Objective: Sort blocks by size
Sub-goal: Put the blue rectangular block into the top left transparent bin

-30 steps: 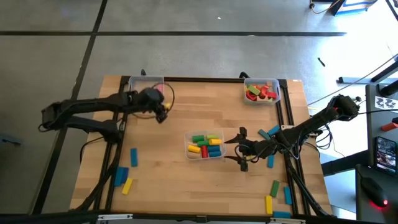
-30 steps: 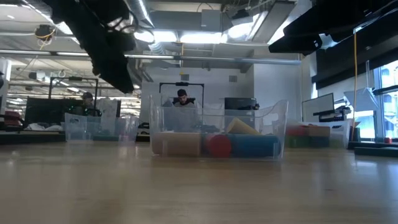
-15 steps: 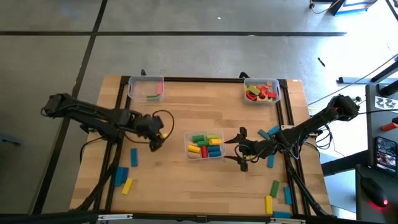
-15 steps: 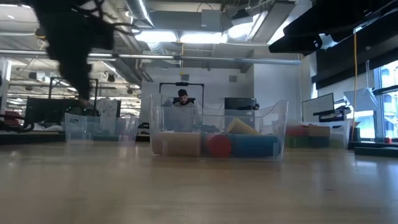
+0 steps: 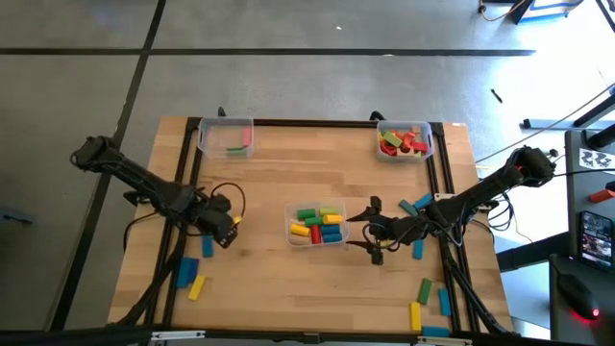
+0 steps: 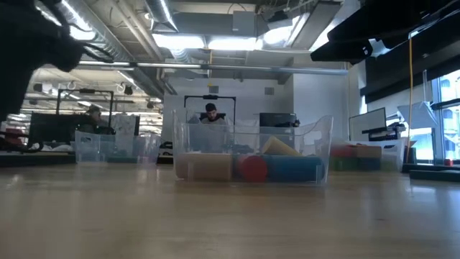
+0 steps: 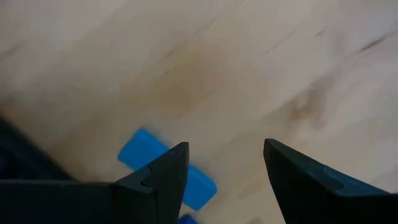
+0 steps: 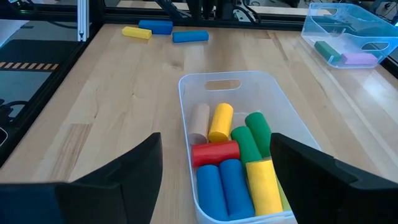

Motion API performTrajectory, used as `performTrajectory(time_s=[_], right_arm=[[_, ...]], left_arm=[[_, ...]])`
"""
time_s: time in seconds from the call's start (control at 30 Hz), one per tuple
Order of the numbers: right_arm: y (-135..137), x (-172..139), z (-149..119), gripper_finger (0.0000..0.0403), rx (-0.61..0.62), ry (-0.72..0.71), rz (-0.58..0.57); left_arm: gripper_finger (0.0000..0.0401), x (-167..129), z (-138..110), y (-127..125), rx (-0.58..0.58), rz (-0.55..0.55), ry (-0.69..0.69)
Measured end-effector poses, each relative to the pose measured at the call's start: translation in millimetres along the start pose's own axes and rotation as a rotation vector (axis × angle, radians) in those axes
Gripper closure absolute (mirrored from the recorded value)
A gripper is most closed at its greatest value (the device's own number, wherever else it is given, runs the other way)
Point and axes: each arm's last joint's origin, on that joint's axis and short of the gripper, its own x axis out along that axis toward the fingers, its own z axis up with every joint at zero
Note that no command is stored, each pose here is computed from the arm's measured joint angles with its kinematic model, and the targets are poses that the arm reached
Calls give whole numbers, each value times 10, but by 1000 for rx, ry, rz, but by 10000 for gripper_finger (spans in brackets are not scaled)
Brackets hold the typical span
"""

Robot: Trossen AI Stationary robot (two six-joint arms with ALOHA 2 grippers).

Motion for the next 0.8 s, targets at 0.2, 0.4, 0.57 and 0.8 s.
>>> performTrajectory(time_s=[0.2, 0.4, 0.57, 0.8], right_arm=[[0, 0, 0, 118, -4, 0, 0], [0, 0, 0, 118, -1, 0, 0], [0, 0, 0, 118, -1, 0, 0], [0, 0, 0, 118, -1, 0, 0]], left_arm=[[199, 67, -138, -16, -89, 80, 55], [199, 244, -238, -84, -128, 205, 135], [199, 369, -251, -123, -127, 275, 134], [199, 467, -261, -103, -175, 330, 127]])
